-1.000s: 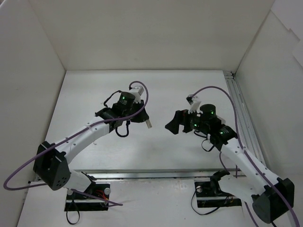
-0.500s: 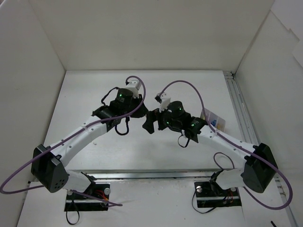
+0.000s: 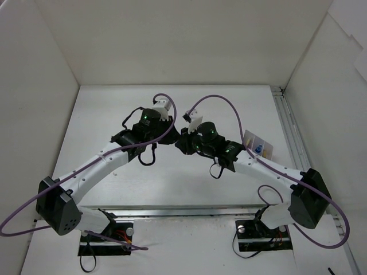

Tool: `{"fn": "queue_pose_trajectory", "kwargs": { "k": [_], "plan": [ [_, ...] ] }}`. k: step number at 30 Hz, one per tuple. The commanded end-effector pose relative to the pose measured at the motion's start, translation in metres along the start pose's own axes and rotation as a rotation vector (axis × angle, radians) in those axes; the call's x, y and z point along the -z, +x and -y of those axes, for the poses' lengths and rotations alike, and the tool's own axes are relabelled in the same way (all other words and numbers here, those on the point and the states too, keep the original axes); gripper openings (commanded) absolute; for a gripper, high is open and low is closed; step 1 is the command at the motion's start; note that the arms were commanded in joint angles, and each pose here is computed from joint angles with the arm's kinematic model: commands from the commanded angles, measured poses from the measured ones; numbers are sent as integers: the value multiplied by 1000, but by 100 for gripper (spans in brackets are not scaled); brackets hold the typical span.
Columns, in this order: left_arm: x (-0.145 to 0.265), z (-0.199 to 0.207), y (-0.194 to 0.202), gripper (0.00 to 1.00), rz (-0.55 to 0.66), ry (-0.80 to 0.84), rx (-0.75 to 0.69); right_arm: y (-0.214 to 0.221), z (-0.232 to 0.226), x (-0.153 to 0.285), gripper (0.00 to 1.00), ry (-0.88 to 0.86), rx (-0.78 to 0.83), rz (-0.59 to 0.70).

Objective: Sort the stationery into containers
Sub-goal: Place the stationery in the storage box.

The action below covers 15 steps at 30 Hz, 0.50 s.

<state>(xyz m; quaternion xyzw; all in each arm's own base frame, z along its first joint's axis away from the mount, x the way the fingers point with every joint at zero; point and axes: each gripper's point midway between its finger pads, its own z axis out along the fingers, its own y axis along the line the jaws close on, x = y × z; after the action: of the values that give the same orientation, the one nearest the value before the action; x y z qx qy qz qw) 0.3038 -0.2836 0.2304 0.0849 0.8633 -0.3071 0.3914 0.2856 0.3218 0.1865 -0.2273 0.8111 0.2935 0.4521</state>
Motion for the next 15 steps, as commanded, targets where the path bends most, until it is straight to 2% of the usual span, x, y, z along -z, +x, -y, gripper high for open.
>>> {"fn": "queue_pose_trajectory", "kwargs": {
  "k": [1, 2, 4, 5, 6, 9, 10, 12, 13, 15],
  "plan": [
    [11, 17, -17, 0, 62, 64, -6, -42, -12, 5, 0, -26, 3, 147],
    [11, 16, -16, 3, 52, 57, -3, -41, -12, 8, 0, -23, -3, 150],
    [12, 17, -19, 27, 52, 48, -7, -40, -4, 12, 0, 21, -19, 154],
    [12, 14, -17, 79, 38, 36, -12, -34, 2, 17, 0, 52, -27, 137],
    [13, 15, -20, 99, 44, 32, -19, -32, 8, 21, 0, 85, -34, 133],
    [20, 0, -23, 100, 67, -34, -20, -21, 51, 45, 0, 284, -86, 135],
    [28, -8, -30, 100, 103, -67, -14, -7, 81, 57, 0, 397, -137, 119],
    [33, -28, -28, 100, 117, -119, 9, -17, 115, 94, 0, 527, -216, 204],
    [41, -33, -33, 100, 148, -132, 17, -4, 141, 114, 0, 655, -257, 207],
    [45, -51, -28, 100, 162, -172, 34, -5, 173, 158, 0, 801, -315, 263]
  ]
}}
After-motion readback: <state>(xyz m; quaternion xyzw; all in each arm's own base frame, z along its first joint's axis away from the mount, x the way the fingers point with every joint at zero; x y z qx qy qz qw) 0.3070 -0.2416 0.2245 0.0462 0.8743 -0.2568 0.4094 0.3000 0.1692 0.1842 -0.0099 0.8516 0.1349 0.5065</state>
